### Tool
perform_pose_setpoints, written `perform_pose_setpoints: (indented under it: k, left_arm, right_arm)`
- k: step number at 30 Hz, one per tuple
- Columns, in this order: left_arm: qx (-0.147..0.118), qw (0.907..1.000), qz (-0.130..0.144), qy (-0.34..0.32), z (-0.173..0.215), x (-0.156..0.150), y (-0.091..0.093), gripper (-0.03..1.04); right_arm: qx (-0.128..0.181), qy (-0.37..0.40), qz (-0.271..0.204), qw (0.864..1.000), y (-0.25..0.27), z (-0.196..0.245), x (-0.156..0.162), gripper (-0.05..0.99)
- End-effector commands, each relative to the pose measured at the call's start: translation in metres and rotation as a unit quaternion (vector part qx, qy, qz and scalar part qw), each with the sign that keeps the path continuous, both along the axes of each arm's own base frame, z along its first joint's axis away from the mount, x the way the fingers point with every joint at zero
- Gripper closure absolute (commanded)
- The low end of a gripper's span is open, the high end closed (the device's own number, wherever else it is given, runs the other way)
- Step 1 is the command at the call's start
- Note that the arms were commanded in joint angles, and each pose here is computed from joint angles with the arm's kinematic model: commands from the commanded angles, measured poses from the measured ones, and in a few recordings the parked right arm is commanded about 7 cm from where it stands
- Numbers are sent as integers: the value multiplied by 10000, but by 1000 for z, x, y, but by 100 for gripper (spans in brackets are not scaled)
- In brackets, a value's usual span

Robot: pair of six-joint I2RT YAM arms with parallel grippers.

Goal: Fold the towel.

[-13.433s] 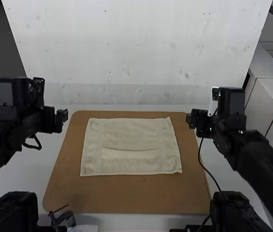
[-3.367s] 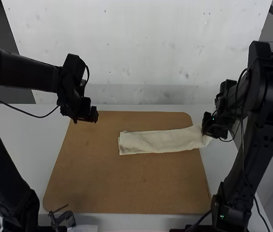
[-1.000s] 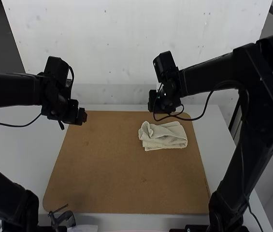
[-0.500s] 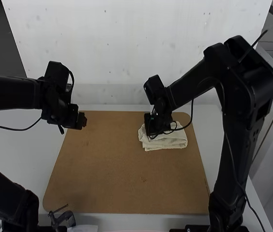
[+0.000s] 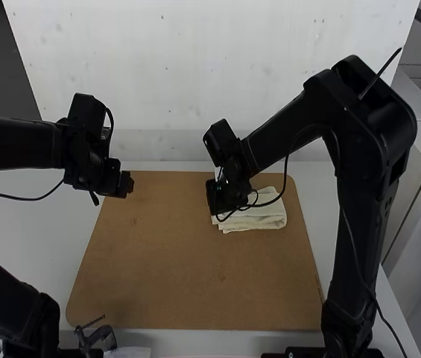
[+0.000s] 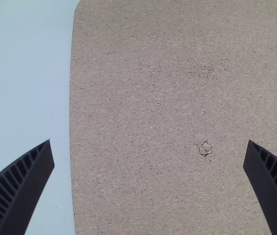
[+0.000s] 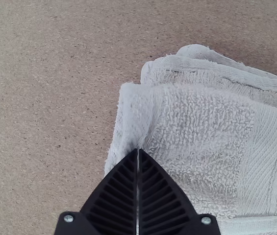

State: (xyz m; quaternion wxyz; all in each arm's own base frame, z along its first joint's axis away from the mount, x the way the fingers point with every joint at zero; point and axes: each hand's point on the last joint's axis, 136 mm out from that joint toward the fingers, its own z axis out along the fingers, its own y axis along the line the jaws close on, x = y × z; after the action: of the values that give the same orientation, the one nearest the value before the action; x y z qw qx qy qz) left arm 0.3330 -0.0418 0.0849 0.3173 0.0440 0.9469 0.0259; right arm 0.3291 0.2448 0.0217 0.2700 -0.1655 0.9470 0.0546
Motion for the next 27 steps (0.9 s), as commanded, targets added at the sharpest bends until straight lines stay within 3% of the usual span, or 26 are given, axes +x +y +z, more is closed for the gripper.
perform_pose_setpoints:
  k: [1, 8, 14, 17, 25, 27]
  left_arm:
    - [3, 10000, -17, -92, 4, 0, 3, 1]
    - [53, 9998, -73, -150, 7, 1, 4, 1]
    - [27, 9995, -72, -301, 17, 2, 4, 1]
    - [25, 9993, -45, -377, 22, 0, 7, 1]
    - [153, 9962, 175, -841, 48, -10, 36, 2]
    - [152, 9943, 252, -1029, 57, -16, 42, 2]
  right_arm:
    - [88, -87, -72, 9999, 8, 7, 7, 92]
    - [360, -497, -334, 9976, -11, 54, 28, 89]
    - [418, -855, -742, 9927, -58, 90, 48, 47]
    - [365, -985, -997, 9894, -92, 96, 54, 7]
    - [392, -1735, -1560, 9716, -176, 126, 51, 4]
    - [546, -1854, -1599, 9680, -187, 131, 43, -4]
